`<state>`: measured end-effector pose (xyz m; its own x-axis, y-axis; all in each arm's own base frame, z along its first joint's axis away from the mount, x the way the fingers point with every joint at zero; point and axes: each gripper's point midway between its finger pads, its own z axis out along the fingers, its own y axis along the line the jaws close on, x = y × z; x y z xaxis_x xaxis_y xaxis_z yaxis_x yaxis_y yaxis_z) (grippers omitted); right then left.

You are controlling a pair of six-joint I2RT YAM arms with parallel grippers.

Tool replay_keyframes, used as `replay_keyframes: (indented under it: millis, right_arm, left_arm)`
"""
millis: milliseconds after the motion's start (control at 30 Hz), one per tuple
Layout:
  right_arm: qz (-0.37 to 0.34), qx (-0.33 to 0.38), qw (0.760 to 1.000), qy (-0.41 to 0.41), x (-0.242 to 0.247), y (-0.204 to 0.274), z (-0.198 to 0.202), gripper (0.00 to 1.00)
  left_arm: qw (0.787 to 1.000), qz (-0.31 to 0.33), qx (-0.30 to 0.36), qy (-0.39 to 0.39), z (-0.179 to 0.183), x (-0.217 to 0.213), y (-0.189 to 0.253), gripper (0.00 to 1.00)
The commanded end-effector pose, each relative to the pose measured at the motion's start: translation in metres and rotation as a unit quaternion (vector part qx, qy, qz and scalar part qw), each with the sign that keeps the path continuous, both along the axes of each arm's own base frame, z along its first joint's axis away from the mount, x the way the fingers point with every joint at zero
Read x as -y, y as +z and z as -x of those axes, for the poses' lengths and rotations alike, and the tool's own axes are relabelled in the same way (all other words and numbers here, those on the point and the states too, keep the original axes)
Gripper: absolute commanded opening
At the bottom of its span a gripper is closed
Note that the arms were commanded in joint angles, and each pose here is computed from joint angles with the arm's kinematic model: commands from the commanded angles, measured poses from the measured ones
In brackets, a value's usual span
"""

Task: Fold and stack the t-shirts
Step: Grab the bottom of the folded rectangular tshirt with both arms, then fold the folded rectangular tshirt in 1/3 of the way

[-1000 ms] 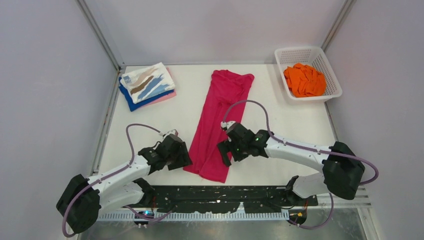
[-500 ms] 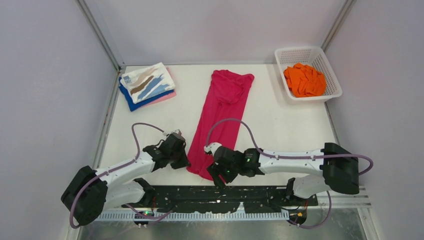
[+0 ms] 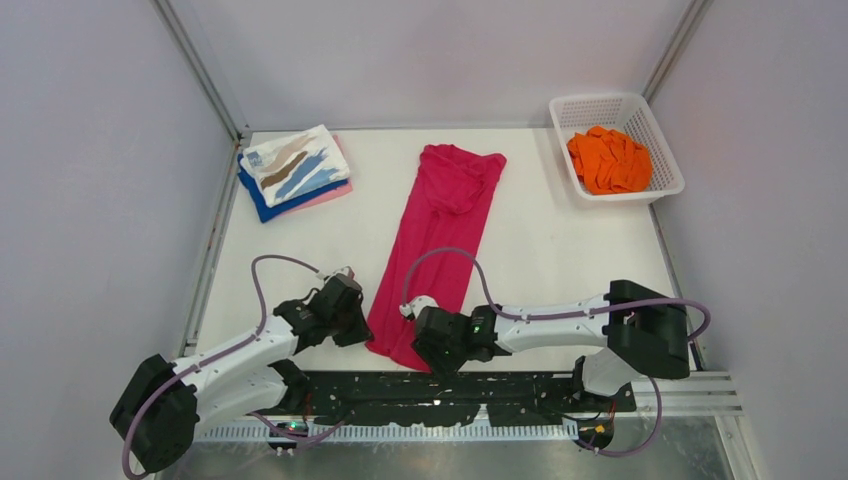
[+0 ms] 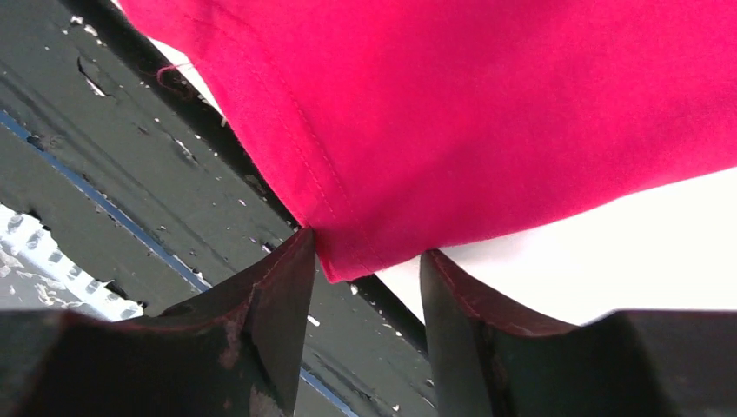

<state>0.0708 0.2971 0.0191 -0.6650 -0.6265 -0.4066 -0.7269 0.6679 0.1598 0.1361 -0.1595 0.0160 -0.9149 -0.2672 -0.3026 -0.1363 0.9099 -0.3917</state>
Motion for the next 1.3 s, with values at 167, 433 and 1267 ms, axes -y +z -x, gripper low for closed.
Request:
replay_keyframes:
  millis: [167,433,1267]
  right_arm:
    - [0.004,0.008,1.0,-0.027,-0.008,0.0,0.003,0.24]
    - [-0.012,-0.032,0.999,-0.038,0.014,0.01,0.022,0.05]
    - [-0.138,-0.044,0.985,-0.094,0.01,0.074,-0.072,0.06]
  left_arm:
    - [1.0,0.005,-0.006,0.01,0.003,-0.001,0.001,0.0]
    - [1.0,-0.012,-0.007,0.007,0.025,-0.02,0.012,0.0]
    - [0.987,-0.02,0.152,-0.054,-0.092,0.052,0.116,0.0]
